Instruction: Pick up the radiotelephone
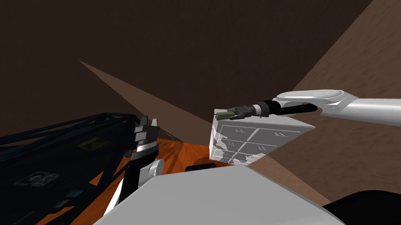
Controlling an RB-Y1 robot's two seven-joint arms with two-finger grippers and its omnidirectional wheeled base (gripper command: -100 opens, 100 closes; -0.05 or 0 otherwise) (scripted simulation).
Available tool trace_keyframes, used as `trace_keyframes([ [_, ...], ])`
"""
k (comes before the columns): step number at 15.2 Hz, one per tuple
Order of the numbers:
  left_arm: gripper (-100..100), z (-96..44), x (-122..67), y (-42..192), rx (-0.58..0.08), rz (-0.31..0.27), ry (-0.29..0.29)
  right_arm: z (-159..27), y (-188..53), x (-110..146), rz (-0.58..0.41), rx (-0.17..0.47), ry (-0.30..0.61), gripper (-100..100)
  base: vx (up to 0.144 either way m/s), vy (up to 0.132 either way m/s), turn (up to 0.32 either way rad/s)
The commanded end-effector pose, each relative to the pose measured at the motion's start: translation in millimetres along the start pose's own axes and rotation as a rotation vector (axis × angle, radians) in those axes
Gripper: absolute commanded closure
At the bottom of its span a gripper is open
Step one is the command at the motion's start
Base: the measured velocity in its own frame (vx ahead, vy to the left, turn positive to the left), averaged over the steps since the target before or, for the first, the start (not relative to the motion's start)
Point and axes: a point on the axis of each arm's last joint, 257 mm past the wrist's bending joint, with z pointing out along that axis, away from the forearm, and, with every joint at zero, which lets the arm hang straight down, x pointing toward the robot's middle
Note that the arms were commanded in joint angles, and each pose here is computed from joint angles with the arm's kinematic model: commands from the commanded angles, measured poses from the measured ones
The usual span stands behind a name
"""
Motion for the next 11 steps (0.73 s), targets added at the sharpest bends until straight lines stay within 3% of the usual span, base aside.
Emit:
trace_keyframes([
  [1,0,0.0,0.0,0.0,0.0,0.0,0.0,3.3,0.8,-1.1,-0.022,-0.023,0.045,-100,0.024,0.003,-0.052],
  [11,0,0.0,0.0,0.0,0.0,0.0,0.0,13.2,-2.4,-4.4,-0.115,-0.104,0.234,-100,0.02,0.002,-0.045],
])
